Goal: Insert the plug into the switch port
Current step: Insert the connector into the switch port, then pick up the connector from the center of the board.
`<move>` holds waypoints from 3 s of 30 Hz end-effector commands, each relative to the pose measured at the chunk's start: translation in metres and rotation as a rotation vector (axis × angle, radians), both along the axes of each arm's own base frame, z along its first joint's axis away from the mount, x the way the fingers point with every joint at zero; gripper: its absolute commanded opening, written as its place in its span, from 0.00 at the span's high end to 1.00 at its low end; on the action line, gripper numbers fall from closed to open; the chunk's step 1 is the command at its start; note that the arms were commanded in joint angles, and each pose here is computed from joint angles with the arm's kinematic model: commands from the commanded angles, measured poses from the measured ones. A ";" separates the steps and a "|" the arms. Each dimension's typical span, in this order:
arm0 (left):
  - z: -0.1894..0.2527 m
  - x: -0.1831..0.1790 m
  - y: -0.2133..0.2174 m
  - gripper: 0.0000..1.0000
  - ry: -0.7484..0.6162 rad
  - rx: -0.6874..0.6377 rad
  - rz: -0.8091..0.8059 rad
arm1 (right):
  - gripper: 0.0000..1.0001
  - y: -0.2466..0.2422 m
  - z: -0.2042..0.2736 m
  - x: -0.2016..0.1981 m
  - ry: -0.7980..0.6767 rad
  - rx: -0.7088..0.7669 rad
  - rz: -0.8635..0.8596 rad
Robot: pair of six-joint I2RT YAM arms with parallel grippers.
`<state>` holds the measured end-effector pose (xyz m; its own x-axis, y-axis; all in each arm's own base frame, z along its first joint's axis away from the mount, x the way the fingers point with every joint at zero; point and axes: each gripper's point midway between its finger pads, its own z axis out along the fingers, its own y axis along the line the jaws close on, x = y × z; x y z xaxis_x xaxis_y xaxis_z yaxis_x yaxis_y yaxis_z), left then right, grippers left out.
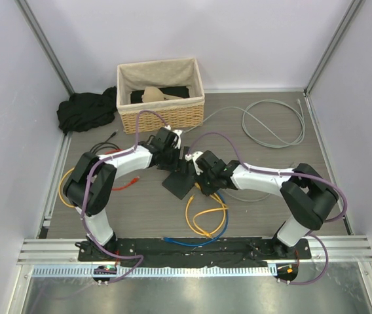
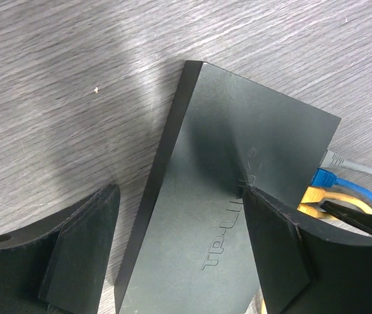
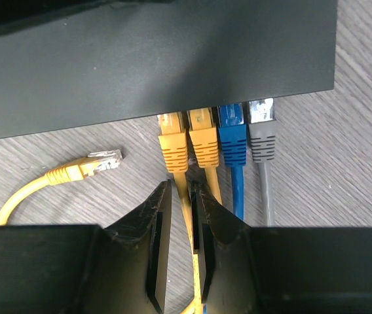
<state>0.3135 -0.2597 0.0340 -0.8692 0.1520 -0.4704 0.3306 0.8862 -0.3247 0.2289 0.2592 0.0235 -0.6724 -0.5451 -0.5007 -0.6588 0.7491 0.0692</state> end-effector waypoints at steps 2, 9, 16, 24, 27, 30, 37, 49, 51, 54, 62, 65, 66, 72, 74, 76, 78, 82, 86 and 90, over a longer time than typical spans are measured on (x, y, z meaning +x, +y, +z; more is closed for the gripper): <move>-0.017 -0.018 -0.001 0.19 0.080 -0.019 -0.014 | 0.75 0.007 -0.003 0.005 -0.012 0.018 0.015; -0.033 -0.039 -0.010 0.20 0.143 -0.015 -0.048 | 0.88 0.013 -0.004 0.012 -0.034 0.032 0.005; -0.043 -0.072 -0.031 0.26 0.208 -0.030 -0.101 | 0.99 0.032 0.024 0.023 -0.087 0.133 0.007; -0.044 -0.112 -0.060 0.33 0.295 -0.133 -0.146 | 0.99 0.064 0.076 0.056 -0.226 0.285 -0.031; -0.037 -0.117 -0.066 0.33 0.297 -0.161 -0.162 | 0.99 0.070 0.093 0.072 -0.280 0.302 -0.055; -0.030 -0.120 -0.070 0.33 0.303 -0.198 -0.174 | 0.99 0.078 0.103 0.082 -0.317 0.334 -0.070; -0.026 -0.102 -0.064 0.31 0.219 -0.151 -0.181 | 0.99 0.075 0.082 0.076 -0.273 0.318 -0.072; -0.016 -0.045 0.001 0.15 0.123 -0.001 -0.007 | 0.71 0.042 0.021 0.020 -0.084 0.236 -0.059; 0.008 -0.027 0.015 0.13 0.045 0.017 0.034 | 0.61 0.040 0.028 0.020 -0.103 0.234 -0.050; 0.035 -0.008 0.052 0.11 -0.030 0.116 0.096 | 0.50 0.033 0.041 0.018 -0.130 0.240 -0.045; 0.067 -0.001 0.122 0.09 -0.065 0.402 0.072 | 0.29 0.018 0.067 0.005 -0.172 0.274 -0.027; 0.057 -0.021 0.134 0.13 -0.007 0.449 0.056 | 0.27 0.016 0.074 0.000 -0.186 0.303 -0.020; 0.051 -0.028 0.142 0.13 0.015 0.477 0.061 | 0.27 0.015 0.077 0.000 -0.194 0.312 -0.019; 0.031 -0.042 0.166 0.22 0.071 0.556 0.093 | 0.26 0.015 0.082 -0.004 -0.206 0.338 0.002; 0.024 -0.044 0.170 0.24 0.107 0.561 0.095 | 0.26 0.016 0.082 -0.005 -0.202 0.343 0.003; 0.022 -0.042 0.176 0.25 0.126 0.565 0.110 | 0.26 0.017 0.082 -0.005 -0.203 0.346 0.006; 0.015 -0.040 0.180 0.27 0.162 0.547 0.115 | 0.26 0.016 0.080 -0.006 -0.202 0.346 0.007; 0.004 -0.045 0.184 0.32 0.258 0.505 0.113 | 0.26 0.016 0.081 -0.005 -0.208 0.346 0.008; -0.006 -0.050 0.184 0.35 0.331 0.461 0.111 | 0.26 0.014 0.083 -0.006 -0.216 0.348 0.006; -0.015 -0.059 0.175 0.47 0.410 0.418 0.091 | 0.26 0.015 0.083 -0.006 -0.216 0.349 0.012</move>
<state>0.2583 -0.0682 0.0174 -0.9861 0.1572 -0.0532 0.1535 0.9858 0.0685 0.2182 0.2658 0.0871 -0.5762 -0.3563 -0.7356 -0.6716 0.7193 0.1777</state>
